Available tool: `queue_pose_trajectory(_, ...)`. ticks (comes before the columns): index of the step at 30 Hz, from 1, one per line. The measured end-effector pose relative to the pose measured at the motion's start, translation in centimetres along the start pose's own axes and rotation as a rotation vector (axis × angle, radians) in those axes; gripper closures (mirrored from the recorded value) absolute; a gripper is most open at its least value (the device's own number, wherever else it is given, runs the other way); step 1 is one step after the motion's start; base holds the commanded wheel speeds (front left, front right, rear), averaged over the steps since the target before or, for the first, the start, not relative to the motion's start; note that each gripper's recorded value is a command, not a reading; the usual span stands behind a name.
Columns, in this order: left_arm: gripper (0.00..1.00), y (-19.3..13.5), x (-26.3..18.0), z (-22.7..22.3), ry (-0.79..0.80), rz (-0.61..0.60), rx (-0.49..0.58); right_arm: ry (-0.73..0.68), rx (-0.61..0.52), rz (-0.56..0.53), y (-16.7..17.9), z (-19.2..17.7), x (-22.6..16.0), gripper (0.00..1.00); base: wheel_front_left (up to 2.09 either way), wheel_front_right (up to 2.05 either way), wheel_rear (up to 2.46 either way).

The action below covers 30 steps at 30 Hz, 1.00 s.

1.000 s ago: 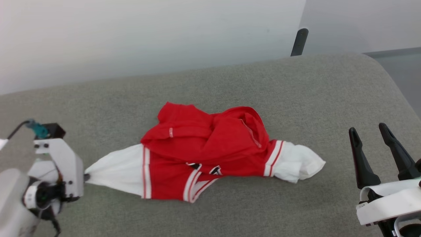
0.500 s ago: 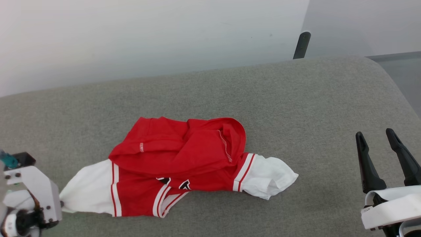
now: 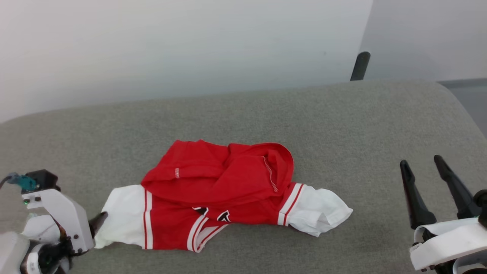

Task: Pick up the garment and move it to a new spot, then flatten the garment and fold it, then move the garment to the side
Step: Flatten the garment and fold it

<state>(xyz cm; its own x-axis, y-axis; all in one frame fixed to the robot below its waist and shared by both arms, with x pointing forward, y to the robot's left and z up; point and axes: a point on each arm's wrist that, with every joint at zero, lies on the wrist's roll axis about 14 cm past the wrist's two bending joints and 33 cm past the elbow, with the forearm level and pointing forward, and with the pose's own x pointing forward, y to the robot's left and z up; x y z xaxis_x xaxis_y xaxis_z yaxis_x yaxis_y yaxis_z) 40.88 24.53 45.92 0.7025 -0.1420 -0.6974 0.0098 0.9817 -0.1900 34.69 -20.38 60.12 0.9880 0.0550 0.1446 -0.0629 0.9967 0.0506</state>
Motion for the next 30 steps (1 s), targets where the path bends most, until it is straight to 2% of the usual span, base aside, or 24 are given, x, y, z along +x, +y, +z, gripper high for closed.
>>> queue_pose_trajectory(8,0.0,-0.9,-3.6,3.0,-0.31,-0.061,0.018,0.029,0.006,0.068,1.9,-0.5,-0.1,0.0,0.0,0.0,0.0)
queue_pose_trajectory(17,0.0,0.1,-8.1,2.5,-0.576,-0.048,0.005,0.031,0.017,0.125,3.6,-0.5,-0.1,0.0,0.0,0.0,0.0)
queue_pose_trajectory(24,0.0,1.5,-10.8,0.2,-0.68,-0.009,-0.047,0.028,0.025,0.155,4.6,-0.5,-0.2,0.0,0.0,0.0,0.0)
queue_pose_trajectory(30,0.0,2.3,-12.2,-1.0,-0.708,0.008,-0.079,0.024,0.028,0.169,5.1,-0.5,0.0,0.0,0.0,0.0,0.0)
